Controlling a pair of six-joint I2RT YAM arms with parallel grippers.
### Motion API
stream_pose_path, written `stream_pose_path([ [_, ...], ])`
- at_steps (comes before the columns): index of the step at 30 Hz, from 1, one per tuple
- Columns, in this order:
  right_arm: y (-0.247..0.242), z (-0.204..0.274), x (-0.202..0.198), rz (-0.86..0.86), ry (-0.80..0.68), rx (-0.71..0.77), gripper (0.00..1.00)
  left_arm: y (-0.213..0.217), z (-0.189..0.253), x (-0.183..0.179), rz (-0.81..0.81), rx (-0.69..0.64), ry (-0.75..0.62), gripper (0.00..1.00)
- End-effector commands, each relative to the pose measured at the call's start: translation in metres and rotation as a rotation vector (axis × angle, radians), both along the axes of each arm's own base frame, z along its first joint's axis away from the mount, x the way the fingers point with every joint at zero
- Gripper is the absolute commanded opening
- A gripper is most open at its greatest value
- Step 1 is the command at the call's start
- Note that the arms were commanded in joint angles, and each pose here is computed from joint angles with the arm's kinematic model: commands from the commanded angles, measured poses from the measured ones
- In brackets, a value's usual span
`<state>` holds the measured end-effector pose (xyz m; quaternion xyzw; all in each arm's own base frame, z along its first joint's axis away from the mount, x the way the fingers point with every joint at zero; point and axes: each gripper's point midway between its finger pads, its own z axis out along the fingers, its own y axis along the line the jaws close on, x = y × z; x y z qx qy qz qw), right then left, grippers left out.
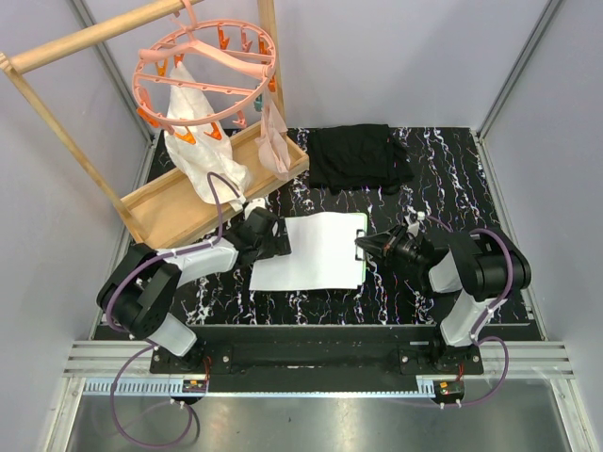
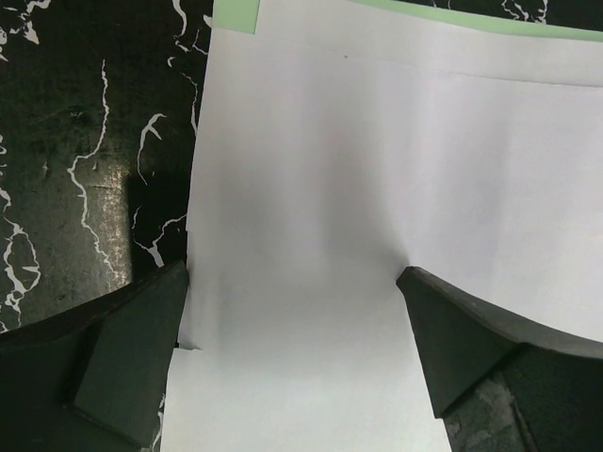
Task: Put the files into the folder
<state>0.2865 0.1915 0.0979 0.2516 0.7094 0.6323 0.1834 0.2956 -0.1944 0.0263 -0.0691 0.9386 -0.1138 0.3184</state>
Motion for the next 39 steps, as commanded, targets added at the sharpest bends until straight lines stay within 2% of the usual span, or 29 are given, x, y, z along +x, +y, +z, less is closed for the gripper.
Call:
stream_pose_path([
  [1,0.009,0.009,-0.007,0.075,-0.162,-0.055,0.0,-0.031,0.002,-0.025,-0.088,-0.097,0.087,0.99],
  [8,0.002,-0.009,-0.002,0.095,-0.176,-0.302,0.0,-0.03,0.001,-0.025,-0.088,-0.077,0.092,0.99],
  [9,-0.002,-0.023,-0.007,0.095,-0.095,-0.354,0.0,-0.029,-0.003,-0.025,-0.086,-0.072,0.102,0.99],
  [12,-0.008,-0.013,0.001,0.092,-0.154,-0.439,0.01,-0.032,-0.009,-0.026,-0.094,-0.075,0.118,0.99],
  [16,-0.009,-0.017,-0.001,0.114,-0.125,-0.482,0.16,-0.039,-0.01,-0.026,-0.112,-0.092,0.124,0.99],
  [17,-0.009,-0.019,-0.001,0.113,-0.123,-0.493,0.27,-0.04,-0.008,-0.025,-0.114,-0.095,0.12,0.99],
  [20,-0.012,-0.023,-0.002,0.106,-0.105,-0.535,0.44,-0.041,-0.003,-0.024,-0.116,-0.1,0.107,0.99],
  [21,-0.014,-0.028,-0.005,0.105,-0.071,-0.56,0.47,-0.041,-0.001,-0.023,-0.116,-0.105,0.101,0.99],
  [26,-0.027,-0.017,-0.002,0.073,-0.078,-0.673,0.58,-0.04,0.001,-0.025,-0.121,-0.103,0.095,0.99],
  [28,-0.034,-0.014,-0.006,0.077,-0.056,-0.728,0.67,-0.039,0.0,-0.027,-0.128,-0.099,0.095,0.99],
  [34,-0.051,-0.013,-0.013,0.095,-0.005,-0.851,0.76,-0.035,0.006,-0.028,-0.155,-0.078,0.08,0.99],
  [39,-0.064,-0.004,-0.016,0.079,0.007,-0.981,0.77,-0.024,0.023,-0.029,-0.176,-0.015,0.027,0.99],
])
